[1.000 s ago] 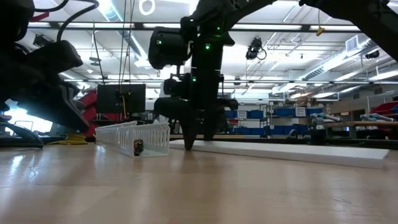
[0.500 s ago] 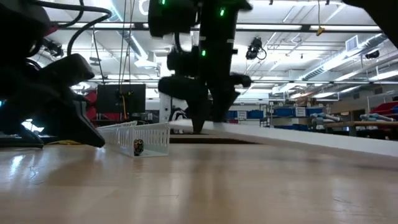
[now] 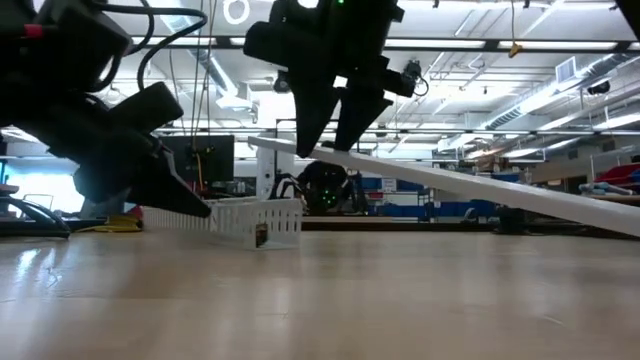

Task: Ziptie cables
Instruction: Close the white cable duct

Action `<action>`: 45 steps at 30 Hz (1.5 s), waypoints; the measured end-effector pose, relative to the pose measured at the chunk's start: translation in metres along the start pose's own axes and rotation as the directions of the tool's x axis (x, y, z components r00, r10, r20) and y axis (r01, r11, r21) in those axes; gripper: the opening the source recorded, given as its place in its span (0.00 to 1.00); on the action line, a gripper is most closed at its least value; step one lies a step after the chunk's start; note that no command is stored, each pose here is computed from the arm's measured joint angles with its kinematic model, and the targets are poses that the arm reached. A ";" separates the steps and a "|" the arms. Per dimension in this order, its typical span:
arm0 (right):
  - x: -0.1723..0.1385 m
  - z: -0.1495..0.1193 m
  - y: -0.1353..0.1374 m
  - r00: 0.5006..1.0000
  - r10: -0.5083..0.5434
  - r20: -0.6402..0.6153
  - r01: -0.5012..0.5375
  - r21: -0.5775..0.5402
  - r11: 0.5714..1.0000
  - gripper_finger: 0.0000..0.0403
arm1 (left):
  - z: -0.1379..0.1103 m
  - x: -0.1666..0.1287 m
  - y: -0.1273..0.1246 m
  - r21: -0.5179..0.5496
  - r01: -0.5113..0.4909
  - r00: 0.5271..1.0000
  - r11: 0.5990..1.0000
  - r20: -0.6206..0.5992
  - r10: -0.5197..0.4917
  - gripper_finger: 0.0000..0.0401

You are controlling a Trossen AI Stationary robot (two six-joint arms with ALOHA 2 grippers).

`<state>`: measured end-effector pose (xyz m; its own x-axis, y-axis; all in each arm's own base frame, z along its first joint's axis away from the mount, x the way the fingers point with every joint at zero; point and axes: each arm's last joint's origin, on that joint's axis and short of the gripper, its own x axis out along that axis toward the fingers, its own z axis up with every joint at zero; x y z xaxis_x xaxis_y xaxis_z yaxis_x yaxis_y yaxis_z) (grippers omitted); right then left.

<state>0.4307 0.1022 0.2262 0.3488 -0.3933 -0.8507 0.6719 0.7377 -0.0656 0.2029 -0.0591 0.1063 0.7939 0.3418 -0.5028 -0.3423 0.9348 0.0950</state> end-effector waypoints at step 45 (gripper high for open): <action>0.023 -0.017 0.013 0.962 0.235 -0.142 -0.230 0.051 0.972 0.51 | 0.004 0.002 0.000 -0.015 0.039 0.999 0.999 0.001 -0.039 0.00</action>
<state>0.4362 0.1121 0.1965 0.4004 -0.1269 -0.9075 0.6061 0.7795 0.1584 0.2062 -0.0585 0.1084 0.8074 0.3051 -0.5050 -0.3185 0.9459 0.0624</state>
